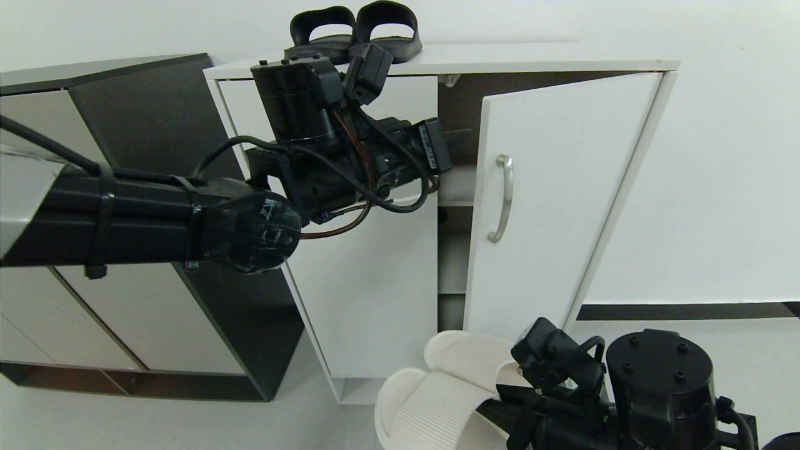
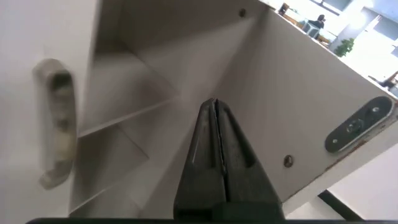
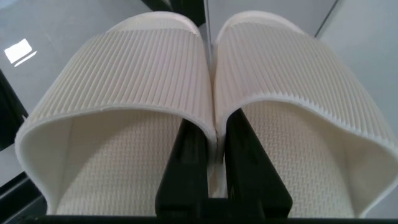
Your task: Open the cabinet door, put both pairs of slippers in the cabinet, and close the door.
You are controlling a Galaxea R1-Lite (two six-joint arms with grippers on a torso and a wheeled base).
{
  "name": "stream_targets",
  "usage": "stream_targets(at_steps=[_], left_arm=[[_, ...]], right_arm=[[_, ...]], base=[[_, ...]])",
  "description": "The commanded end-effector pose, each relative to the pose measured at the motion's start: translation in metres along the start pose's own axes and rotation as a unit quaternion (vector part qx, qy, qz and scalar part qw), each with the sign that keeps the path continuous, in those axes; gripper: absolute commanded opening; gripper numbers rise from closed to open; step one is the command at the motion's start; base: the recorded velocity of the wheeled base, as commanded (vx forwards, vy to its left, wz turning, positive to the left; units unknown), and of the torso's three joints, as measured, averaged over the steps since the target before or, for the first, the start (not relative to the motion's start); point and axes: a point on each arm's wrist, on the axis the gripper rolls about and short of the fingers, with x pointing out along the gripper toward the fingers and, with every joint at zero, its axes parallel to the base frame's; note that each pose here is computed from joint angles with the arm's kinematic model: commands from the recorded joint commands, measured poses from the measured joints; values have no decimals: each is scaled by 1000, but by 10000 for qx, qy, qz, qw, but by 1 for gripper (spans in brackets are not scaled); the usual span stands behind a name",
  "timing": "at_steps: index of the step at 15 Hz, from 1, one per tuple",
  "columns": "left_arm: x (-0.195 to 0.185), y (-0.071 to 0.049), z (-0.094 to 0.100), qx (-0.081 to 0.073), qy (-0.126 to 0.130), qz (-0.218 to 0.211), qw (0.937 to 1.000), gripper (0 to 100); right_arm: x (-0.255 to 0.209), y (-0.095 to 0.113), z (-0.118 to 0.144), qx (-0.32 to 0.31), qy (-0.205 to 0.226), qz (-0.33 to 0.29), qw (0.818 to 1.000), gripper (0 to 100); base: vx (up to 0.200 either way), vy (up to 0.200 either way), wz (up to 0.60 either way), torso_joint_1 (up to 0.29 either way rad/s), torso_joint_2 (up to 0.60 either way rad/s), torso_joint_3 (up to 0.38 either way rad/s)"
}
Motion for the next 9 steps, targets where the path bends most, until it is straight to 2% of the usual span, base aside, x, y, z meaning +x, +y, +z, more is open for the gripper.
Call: stream_targets(at_steps=[1, 5, 9], left_arm=[[2, 2, -2, -11, 24, 21, 10000, 0], [9, 6, -5, -14, 23, 45, 10000, 0], [13, 12, -8, -71, 146, 131, 9998, 0]], right_arm=[[1, 5, 0, -30, 10, 85, 10000, 0], [2, 14, -1, -82, 222, 93, 9997, 0], [3, 18, 1, -82, 188, 81, 9998, 0]], base=[[0, 0, 0, 0, 0, 0], [0, 0, 0, 0, 0, 0], [-200, 0, 0, -1, 2, 4]])
